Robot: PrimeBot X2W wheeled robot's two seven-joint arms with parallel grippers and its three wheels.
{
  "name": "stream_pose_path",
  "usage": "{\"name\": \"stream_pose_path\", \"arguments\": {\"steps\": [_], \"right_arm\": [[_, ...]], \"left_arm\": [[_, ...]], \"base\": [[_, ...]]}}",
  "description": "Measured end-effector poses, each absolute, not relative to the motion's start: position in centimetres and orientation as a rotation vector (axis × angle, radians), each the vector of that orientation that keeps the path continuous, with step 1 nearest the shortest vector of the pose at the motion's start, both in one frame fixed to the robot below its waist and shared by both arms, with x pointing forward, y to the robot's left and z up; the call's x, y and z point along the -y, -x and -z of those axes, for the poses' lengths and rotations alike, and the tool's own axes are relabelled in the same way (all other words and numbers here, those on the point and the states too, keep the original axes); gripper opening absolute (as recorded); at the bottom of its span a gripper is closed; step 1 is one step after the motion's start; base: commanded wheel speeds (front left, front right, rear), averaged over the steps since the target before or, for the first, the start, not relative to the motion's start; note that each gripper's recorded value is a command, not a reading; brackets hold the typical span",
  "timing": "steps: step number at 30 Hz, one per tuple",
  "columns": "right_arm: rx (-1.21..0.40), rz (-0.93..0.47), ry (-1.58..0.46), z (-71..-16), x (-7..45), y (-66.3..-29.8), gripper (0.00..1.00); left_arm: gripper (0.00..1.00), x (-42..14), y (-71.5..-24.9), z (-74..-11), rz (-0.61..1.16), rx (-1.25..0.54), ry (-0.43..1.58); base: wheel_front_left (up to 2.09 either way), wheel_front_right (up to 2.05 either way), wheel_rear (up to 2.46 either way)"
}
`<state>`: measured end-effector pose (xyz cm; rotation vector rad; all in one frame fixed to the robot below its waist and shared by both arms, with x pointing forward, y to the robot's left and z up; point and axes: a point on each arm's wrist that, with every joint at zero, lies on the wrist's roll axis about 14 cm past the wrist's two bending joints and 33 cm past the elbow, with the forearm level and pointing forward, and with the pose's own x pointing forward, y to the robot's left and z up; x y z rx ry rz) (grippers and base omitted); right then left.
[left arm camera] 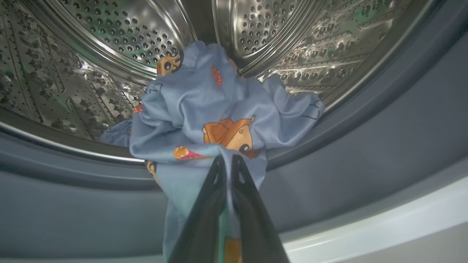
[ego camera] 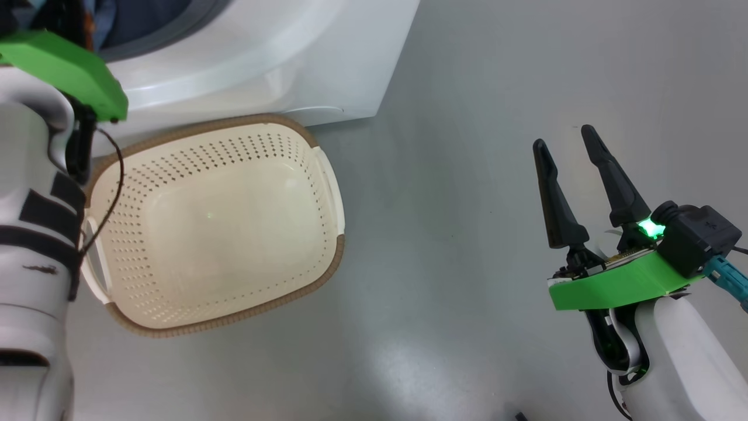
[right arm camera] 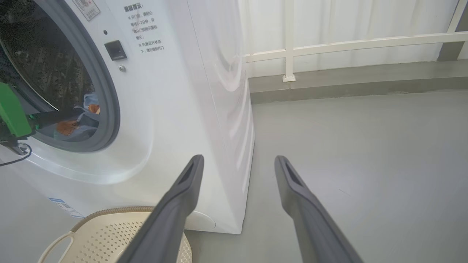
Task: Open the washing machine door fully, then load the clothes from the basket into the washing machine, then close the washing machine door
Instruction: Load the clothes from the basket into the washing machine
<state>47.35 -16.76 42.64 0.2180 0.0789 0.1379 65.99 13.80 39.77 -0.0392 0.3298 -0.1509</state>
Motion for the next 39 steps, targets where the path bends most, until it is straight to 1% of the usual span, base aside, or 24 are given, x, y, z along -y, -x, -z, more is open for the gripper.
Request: {"name": "stream_pose_path", "arguments": {"steps": [13, 17, 20, 24, 29, 33, 35, 36, 39], "right_arm": [[-0.118, -0.106, -0.208, -41.0, 17.8, -47.0, 1.00], [-0.142, -0.090, -0.202, -40.0, 18.3, -46.9, 1.00], [-0.147, -0.086, -0.196, -39.7, 18.4, -47.1, 1.00], [-0.139, -0.085, -0.189, -39.7, 18.6, -47.5, 1.00], [-0.144, -0.084, -0.192, -39.6, 18.5, -47.4, 1.00], [-0.147, -0.085, -0.192, -39.5, 18.5, -47.4, 1.00], [-0.146, -0.086, -0.193, -39.5, 18.4, -47.4, 1.00], [-0.146, -0.086, -0.193, -39.6, 18.4, -47.4, 1.00], [-0.144, -0.090, -0.195, -39.6, 18.3, -47.4, 1.00]], "left_arm": [[0.00, -14.2, -69.8, -41.7, 0.155, -0.205, 0.055], [0.00, -13.6, -71.8, -43.6, 0.163, -0.108, 0.083], [0.00, -13.2, -73.0, -46.7, 0.164, 0.013, 0.115], [0.00, -13.4, -73.4, -49.3, 0.157, 0.123, 0.145], [0.00, -13.0, -72.3, -45.6, 0.163, 0.036, 0.148], [0.01, -12.8, -72.1, -44.3, 0.169, -0.005, 0.134], [0.64, -12.9, -71.8, -43.2, 0.168, -0.043, 0.126], [1.00, -12.9, -71.6, -42.4, 0.166, -0.071, 0.123], [1.00, -12.6, -70.8, -40.7, 0.179, -0.139, 0.117]], "base": [[0.00, 0.00, 0.00], [0.00, 0.00, 0.00], [0.00, 0.00, 0.00], [0.00, 0.00, 0.00], [0.00, 0.00, 0.00], [0.00, 0.00, 0.00], [0.00, 0.00, 0.00], [0.00, 0.00, 0.00], [0.00, 0.00, 0.00]]}}
